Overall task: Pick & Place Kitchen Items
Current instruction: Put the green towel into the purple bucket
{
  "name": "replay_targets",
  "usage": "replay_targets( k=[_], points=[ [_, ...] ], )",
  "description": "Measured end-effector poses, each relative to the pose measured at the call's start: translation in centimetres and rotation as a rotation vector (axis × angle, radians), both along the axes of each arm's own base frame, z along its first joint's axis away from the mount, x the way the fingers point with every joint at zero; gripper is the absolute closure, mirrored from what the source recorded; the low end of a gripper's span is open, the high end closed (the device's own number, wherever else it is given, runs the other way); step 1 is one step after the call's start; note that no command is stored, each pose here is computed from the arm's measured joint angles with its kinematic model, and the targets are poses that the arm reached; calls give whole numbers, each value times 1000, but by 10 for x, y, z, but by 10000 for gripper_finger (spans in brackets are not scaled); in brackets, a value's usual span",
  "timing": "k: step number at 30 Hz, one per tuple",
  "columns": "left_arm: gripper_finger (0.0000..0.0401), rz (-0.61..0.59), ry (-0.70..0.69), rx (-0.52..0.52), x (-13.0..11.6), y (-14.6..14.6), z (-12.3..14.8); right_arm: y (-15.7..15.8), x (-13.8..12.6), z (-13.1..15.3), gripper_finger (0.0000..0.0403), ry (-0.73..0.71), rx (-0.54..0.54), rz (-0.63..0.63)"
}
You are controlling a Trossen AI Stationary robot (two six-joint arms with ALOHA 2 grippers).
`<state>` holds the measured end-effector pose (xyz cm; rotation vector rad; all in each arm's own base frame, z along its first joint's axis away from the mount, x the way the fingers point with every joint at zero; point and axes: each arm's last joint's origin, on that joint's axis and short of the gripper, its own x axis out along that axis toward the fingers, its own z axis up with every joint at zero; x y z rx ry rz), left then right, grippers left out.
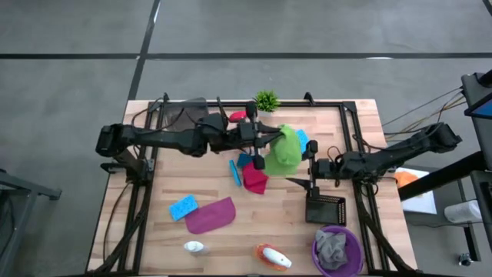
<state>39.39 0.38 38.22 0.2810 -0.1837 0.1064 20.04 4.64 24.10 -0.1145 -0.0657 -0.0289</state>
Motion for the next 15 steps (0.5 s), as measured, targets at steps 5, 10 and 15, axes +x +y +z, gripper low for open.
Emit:
replay_targets(
  k=[5, 10, 15],
  points=[
    [401, -13, -10, -37, -1, 6, 0, -1, 8, -1, 114, 12, -7, -110],
    [401, -18, -8, -48, 0, 6, -1, -3, 11, 5, 114, -76, 16, -211],
    [401, -51, -7, -50, 0, 5, -1, -6, 10, 12, 114, -128, 5, -299]
  ],
)
